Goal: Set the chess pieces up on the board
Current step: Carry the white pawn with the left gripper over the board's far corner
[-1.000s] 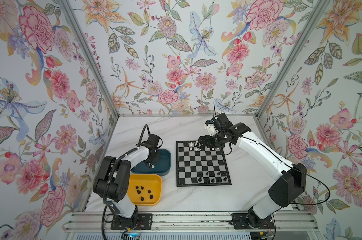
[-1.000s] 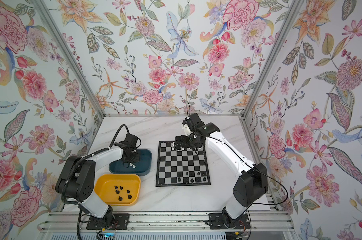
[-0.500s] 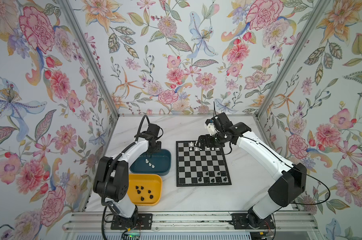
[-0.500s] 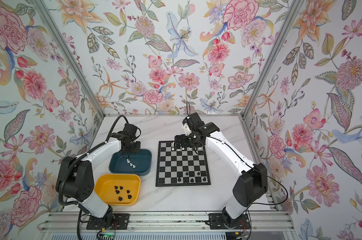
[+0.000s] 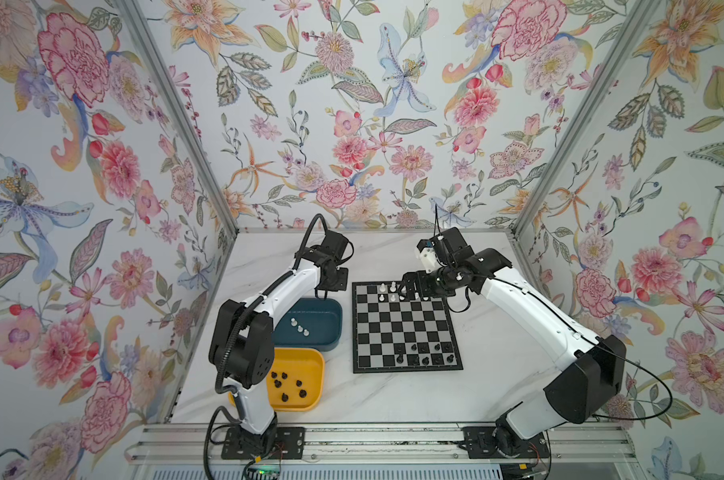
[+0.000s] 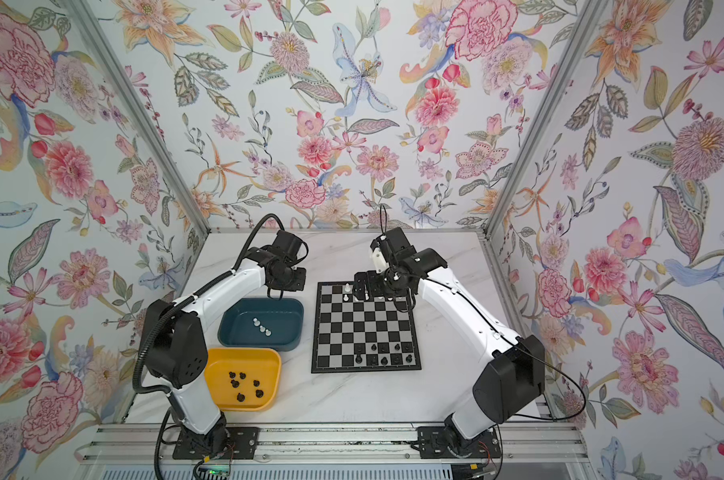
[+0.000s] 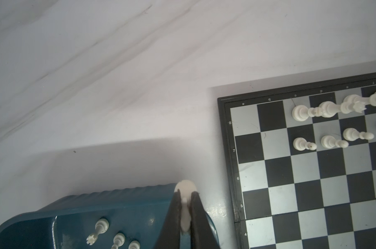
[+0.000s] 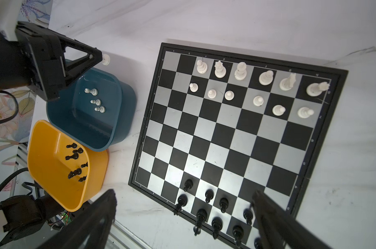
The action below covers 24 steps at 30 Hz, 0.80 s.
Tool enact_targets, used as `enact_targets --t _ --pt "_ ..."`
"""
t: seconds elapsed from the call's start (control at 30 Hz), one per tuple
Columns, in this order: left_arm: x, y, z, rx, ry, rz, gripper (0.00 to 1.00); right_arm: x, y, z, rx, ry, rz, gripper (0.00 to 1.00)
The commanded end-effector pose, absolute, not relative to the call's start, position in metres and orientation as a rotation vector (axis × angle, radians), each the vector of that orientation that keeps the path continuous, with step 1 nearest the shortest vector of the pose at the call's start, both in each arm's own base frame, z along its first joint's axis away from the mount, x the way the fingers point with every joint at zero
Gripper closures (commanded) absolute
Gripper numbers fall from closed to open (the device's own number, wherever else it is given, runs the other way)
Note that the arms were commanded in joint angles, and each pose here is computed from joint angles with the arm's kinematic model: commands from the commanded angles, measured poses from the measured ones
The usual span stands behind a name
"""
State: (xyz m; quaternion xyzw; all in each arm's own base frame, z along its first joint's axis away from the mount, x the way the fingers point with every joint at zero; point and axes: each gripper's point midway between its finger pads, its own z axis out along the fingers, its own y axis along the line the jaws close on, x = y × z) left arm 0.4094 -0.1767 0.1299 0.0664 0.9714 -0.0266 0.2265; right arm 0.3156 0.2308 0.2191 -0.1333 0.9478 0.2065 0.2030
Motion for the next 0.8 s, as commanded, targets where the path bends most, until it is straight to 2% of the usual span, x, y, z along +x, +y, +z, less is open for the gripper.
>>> enact_targets --t 0.0,0.77 --pt "0.410 -0.195 0.128 0.198 2.702 -0.101 1.00 0.313 0.217 0.225 -0.333 2.626 0.563 0.01" --pt "0.437 -0.289 0.087 0.323 2.728 -0.162 1.00 0.305 0.161 0.218 -0.182 2.635 0.585 0.01"
